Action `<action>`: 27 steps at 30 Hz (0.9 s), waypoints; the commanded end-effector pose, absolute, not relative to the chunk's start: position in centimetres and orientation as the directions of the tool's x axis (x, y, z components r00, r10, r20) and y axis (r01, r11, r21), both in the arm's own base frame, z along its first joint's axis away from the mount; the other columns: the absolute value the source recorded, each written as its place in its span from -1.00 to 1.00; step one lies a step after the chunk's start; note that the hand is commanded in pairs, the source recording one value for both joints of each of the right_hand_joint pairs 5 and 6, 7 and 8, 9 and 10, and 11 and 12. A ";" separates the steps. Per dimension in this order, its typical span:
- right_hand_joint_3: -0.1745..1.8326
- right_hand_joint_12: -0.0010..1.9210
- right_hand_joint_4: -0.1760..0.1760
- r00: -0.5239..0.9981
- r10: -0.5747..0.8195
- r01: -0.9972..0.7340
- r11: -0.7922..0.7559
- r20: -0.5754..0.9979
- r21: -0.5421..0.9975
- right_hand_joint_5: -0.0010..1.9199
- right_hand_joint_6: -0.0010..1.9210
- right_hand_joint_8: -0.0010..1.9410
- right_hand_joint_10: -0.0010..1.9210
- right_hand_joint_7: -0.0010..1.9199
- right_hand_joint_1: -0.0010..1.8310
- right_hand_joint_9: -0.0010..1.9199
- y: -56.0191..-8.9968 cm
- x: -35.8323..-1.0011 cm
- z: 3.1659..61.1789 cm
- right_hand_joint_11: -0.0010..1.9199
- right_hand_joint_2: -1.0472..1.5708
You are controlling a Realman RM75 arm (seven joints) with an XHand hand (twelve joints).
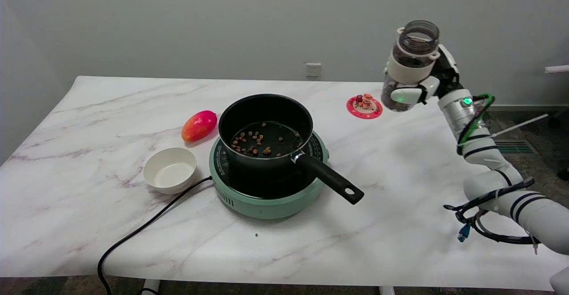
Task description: Pour the contents of the bottle into the soup pot.
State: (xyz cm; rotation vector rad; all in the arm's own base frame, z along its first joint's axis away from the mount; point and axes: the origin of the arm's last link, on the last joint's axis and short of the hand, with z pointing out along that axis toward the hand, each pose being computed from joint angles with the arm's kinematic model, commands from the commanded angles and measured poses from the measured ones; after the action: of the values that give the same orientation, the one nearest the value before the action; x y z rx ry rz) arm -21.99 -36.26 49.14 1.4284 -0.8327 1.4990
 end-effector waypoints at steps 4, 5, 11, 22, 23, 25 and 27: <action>-0.07 0.31 0.00 0.313 -0.041 -0.872 -0.409 0.949 0.270 1.00 1.00 0.98 0.68 1.00 0.82 0.68 -41.9 -15.8 38.9 0.31 0.47; -0.08 0.30 0.00 0.317 -0.046 -0.871 -0.410 0.947 0.272 1.00 1.00 0.98 0.67 1.00 0.81 0.67 -42.0 -15.8 38.6 0.30 0.46; 0.04 0.28 0.00 0.363 -0.022 -0.845 -0.430 0.932 0.319 1.00 1.00 0.98 0.66 1.00 0.82 0.66 -42.2 -14.9 37.6 0.28 0.38; 0.06 0.27 0.00 0.457 0.038 -0.774 -0.475 0.889 0.418 1.00 1.00 0.98 0.67 1.00 0.83 0.67 -42.0 -13.3 36.9 0.27 0.42; 0.05 0.27 0.00 0.463 0.040 -0.770 -0.478 0.886 0.424 1.00 1.00 0.98 0.67 1.00 0.83 0.67 -41.9 -13.2 36.8 0.27 0.42; 0.05 0.27 0.00 0.484 0.051 -0.754 -0.483 0.874 0.445 1.00 1.00 0.98 0.68 1.00 0.83 0.68 -41.8 -13.1 36.6 0.27 0.43; 0.05 0.27 0.00 0.499 0.059 -0.741 -0.488 0.865 0.461 1.00 1.00 0.98 0.68 1.00 0.83 0.68 -41.8 -12.9 36.5 0.27 0.44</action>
State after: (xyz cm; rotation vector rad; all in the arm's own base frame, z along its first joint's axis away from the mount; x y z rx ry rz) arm -15.39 -41.70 38.89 1.7311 -0.7444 1.1967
